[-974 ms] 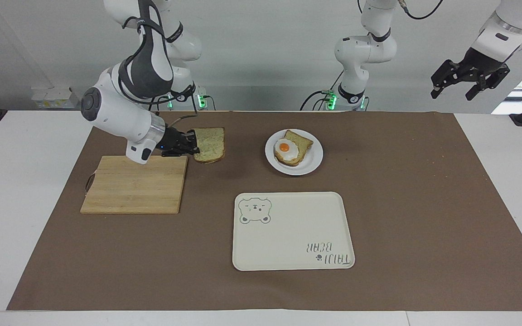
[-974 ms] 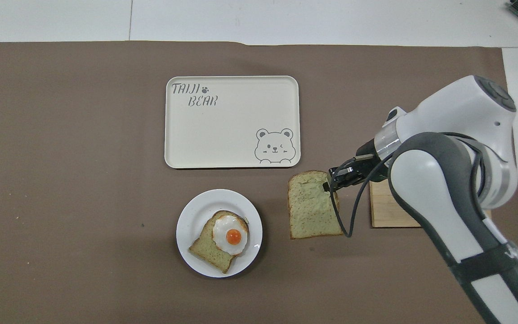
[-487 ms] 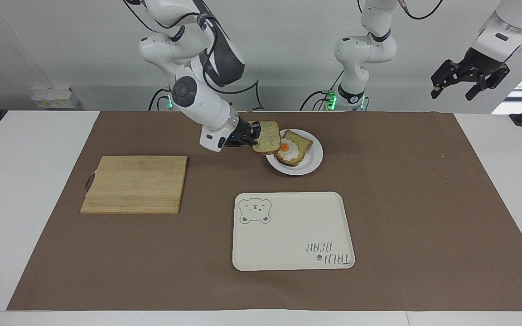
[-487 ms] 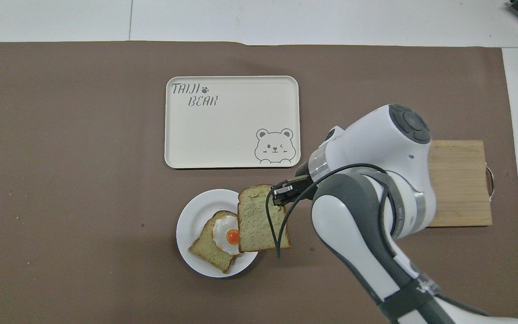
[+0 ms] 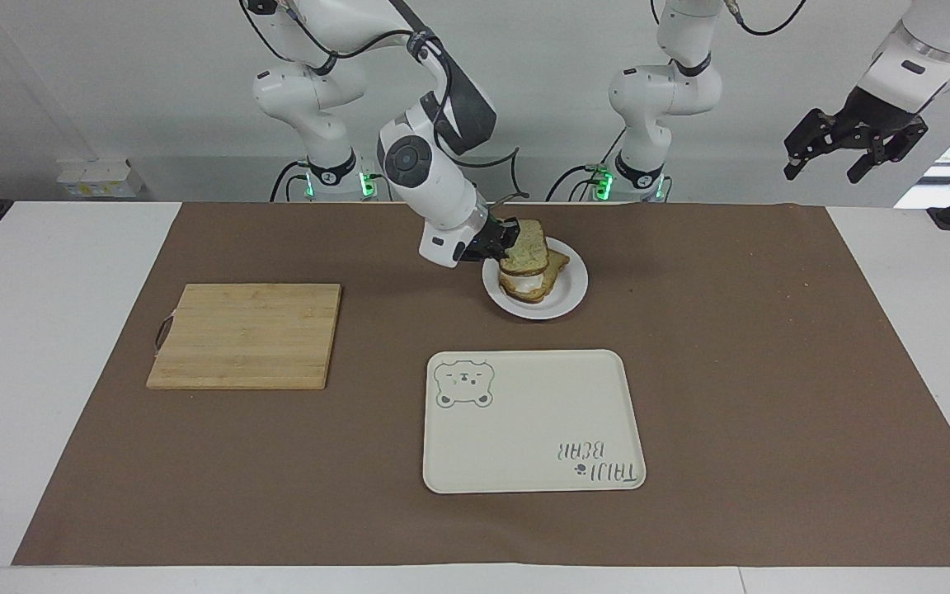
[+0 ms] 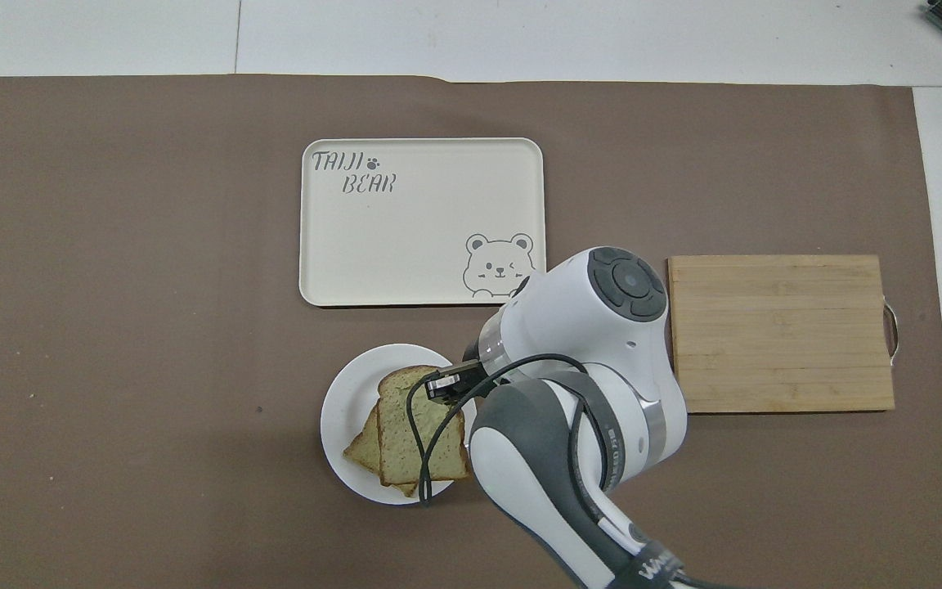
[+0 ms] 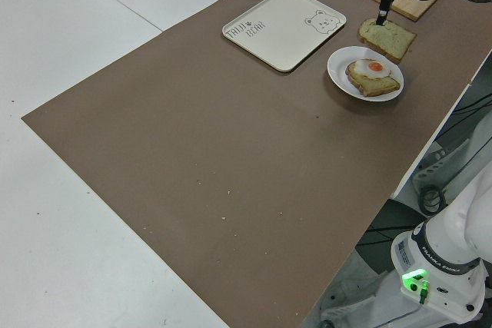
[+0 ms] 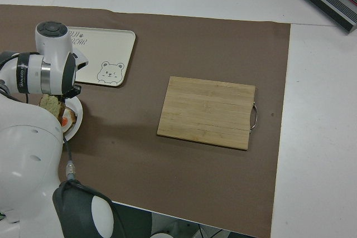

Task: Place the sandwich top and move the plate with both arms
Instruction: 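Carry the bread slice with the right gripper over the egg plate, then lower the bread onto the egg and open the right gripper, then withdraw the right gripper while the left gripper reaches toward the plate, then grip the plate rim with the left gripper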

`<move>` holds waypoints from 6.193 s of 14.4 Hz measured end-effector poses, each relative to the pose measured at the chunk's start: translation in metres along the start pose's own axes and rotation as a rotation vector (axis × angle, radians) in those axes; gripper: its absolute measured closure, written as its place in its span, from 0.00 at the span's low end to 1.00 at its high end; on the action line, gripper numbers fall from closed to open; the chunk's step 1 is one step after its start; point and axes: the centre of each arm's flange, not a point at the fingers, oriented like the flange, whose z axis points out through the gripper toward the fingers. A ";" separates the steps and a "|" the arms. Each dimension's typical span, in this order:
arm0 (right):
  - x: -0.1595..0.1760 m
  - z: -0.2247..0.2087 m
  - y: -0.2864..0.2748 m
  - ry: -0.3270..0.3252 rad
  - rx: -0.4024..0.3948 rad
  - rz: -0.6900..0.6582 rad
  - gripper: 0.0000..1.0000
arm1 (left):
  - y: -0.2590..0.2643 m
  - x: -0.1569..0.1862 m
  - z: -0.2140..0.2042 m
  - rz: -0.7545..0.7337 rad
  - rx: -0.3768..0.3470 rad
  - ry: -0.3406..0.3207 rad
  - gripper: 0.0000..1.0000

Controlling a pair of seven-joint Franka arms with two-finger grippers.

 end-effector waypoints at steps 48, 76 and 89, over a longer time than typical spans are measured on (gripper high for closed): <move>-0.008 -0.171 0.102 0.176 -0.431 0.040 0.00 | 0.006 0.000 0.000 0.011 0.000 -0.002 0.00; -0.122 -0.389 0.208 0.263 -0.438 0.257 0.00 | 0.192 -0.025 0.366 0.401 -0.328 -0.032 0.00; -0.110 -0.397 0.215 0.246 -0.455 0.274 0.00 | 0.198 -0.035 0.399 0.375 -0.343 -0.072 0.81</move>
